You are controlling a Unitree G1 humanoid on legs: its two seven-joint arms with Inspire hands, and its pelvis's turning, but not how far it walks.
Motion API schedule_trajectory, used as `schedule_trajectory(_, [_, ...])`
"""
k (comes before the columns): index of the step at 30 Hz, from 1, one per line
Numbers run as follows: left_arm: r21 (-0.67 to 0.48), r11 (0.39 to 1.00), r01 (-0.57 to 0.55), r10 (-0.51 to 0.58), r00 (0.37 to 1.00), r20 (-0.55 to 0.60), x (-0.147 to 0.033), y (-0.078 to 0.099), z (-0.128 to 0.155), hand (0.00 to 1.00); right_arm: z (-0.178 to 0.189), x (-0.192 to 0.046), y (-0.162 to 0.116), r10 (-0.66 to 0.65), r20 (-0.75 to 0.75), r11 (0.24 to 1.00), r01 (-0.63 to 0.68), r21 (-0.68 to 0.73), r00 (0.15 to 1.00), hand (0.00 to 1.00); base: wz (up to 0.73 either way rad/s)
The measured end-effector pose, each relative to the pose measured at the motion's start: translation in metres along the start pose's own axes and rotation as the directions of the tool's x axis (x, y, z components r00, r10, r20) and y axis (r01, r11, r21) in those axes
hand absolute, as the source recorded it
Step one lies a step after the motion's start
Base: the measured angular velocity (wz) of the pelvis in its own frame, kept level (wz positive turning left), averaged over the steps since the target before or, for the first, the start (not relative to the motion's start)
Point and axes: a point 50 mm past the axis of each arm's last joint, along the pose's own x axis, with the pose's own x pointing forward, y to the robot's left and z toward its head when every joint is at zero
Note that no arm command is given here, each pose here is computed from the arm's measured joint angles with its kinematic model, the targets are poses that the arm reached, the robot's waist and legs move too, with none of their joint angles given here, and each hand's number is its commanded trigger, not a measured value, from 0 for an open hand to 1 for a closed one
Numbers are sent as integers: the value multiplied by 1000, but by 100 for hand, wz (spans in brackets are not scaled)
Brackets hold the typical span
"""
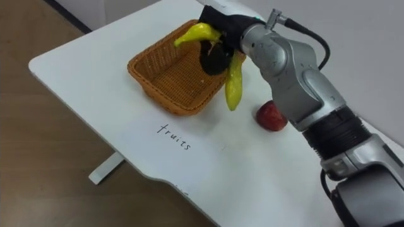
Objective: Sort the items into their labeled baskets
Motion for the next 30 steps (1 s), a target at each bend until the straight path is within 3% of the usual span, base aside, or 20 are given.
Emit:
schedule_trajectory(1, [0,1000,-1,1,1000,-1,0,0,0,0,0,0,-1,-11,2,1000,11,0,1000,49,15])
schedule_trajectory(2, [1,1000,-2,2,1000,-1,0,1,0,0,1,0,-2,-18,2,1000,18,2,1000,30,13])
schedule_trajectory(3, [1,1000,-2,2,1000,-2,0,1,0,0,1,0,-2,-21,3,1000,21,4,1000,18,11])
schedule_trajectory(5, [1,1000,-5,5,1000,-6,0,2,0,0,1,0,-2,-31,4,999,31,6,1000,0,3])
schedule_trajectory(30, [11,1000,3,-2,1000,-21,-1,2,-4,0,2,2,6,-22,1,1000,22,-11,1000,0,1])
